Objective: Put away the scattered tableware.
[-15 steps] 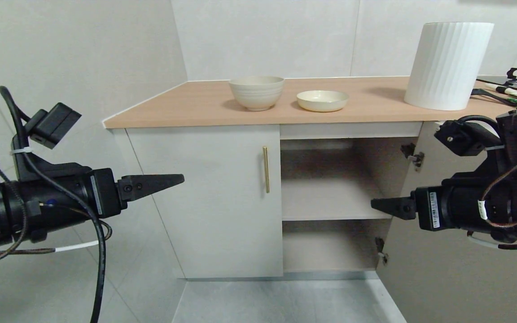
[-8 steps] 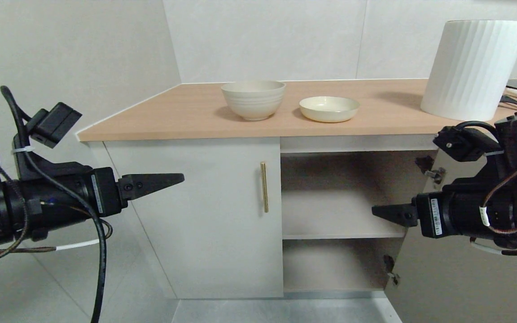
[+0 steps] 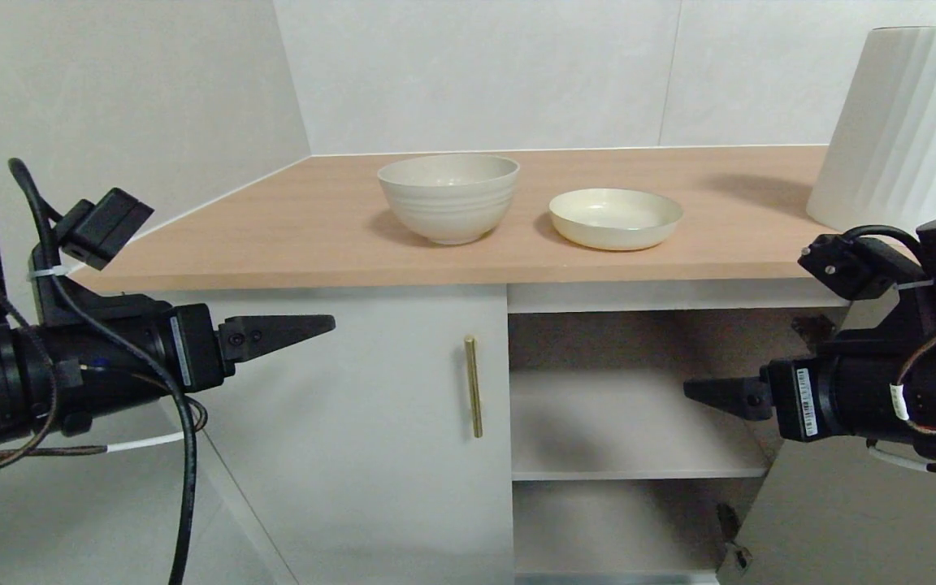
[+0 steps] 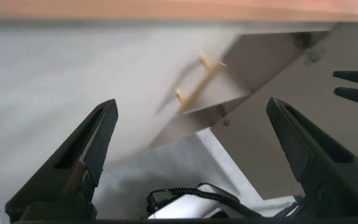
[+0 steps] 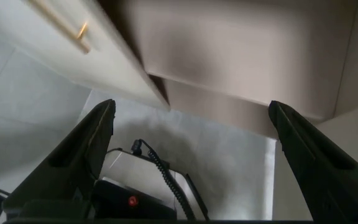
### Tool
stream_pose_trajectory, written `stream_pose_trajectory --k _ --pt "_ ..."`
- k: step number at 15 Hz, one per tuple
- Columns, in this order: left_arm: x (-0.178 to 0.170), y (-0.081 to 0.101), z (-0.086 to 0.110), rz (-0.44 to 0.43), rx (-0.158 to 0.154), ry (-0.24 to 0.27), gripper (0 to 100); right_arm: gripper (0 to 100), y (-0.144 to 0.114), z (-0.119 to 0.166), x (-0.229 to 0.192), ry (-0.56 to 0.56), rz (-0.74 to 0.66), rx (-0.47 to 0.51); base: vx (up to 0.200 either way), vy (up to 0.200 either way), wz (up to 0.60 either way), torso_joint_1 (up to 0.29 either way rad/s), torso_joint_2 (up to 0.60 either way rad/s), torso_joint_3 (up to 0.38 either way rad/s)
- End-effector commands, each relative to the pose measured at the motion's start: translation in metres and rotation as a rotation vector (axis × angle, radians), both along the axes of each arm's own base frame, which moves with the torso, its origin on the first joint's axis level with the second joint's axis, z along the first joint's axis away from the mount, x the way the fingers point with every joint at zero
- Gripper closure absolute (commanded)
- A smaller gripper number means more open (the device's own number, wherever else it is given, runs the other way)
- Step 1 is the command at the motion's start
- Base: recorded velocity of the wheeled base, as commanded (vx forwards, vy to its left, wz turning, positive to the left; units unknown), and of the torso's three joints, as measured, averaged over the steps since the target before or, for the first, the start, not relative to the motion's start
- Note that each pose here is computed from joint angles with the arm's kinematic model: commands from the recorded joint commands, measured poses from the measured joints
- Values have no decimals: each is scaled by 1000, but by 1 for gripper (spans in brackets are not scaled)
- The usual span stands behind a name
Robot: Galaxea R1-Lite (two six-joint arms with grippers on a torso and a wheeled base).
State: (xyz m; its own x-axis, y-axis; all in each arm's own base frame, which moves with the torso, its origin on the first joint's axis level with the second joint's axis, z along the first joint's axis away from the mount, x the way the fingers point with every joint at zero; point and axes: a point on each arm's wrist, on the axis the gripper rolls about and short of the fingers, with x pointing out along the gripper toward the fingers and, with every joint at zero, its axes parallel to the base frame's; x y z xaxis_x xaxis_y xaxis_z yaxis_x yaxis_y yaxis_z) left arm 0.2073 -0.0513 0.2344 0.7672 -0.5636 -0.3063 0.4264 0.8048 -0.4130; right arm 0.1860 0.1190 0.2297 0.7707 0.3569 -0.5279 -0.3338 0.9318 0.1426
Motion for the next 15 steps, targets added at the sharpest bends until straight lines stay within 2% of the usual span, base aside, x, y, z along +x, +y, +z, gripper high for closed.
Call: stream_pose_trajectory --k 1,4,10,15 --pt "0 0 0 0 0 0 0 0 -1 1 -1 -5 4 -2 0 0 0 0 0 0" --pt "0 0 0 0 0 0 0 0 -1 -4 -2 -5 26 -43 0 0 0 0 0 0" --pt "0 0 -1 -4 2 3 0 0 0 -6 0 -1 26 -53 0 0 0 0 -11 -6" --pt "0 -1 -2 -7 3 4 0 0 1 -9 2 8 25 -59 0 0 0 88 -286 -256"
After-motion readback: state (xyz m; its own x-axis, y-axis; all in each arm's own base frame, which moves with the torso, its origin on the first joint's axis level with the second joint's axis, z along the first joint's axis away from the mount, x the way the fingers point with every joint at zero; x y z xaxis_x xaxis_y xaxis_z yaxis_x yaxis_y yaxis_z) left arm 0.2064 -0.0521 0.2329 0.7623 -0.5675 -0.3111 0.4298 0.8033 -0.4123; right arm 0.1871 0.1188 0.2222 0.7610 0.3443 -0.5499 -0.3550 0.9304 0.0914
